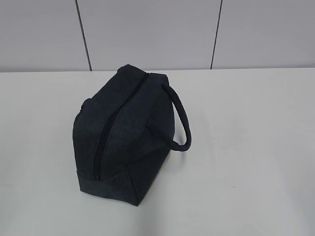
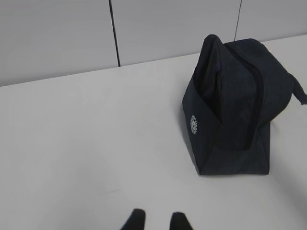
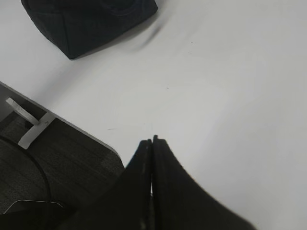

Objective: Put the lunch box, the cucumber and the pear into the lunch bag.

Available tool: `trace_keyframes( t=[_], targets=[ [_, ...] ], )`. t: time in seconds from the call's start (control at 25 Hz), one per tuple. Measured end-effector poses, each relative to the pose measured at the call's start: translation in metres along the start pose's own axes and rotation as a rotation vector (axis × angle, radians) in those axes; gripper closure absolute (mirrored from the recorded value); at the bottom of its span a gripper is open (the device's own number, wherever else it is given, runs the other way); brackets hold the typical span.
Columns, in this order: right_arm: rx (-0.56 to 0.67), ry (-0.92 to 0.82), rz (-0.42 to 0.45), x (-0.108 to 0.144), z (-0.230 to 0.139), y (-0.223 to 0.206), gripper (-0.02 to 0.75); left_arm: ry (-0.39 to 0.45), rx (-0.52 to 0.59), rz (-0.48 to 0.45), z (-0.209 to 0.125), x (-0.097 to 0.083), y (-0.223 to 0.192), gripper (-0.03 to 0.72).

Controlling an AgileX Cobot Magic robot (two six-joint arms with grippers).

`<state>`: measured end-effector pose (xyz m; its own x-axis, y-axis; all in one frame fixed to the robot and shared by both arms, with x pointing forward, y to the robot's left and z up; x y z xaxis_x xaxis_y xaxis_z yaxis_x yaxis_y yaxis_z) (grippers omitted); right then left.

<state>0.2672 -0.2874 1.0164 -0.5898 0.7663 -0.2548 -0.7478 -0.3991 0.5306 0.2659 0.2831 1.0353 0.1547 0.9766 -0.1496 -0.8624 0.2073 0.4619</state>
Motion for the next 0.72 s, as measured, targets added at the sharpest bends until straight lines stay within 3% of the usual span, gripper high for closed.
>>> trace_keyframes(
  t=[0.72],
  targets=[
    [0.000, -0.005, -0.012, -0.0003, 0.0004, 0.0000, 0.738, 0.002, 0.000, -0.004, 0.0000, -0.0005, 0.0000, 0.599]
  ],
)
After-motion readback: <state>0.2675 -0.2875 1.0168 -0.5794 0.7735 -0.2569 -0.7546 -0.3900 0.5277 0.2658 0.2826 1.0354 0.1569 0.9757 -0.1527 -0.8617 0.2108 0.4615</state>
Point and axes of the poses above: a point on each arm's last joint axis where the gripper is mounted, y pointing back along that axis away from the gripper, x along the wrist's bending axis when the last joint is at zero, z = x × y, the point moved 5 cm from there along -y, pointing out along that axis toward the gripper, and after that the axes turned 14 degrees about y, right-handed, at the moved point
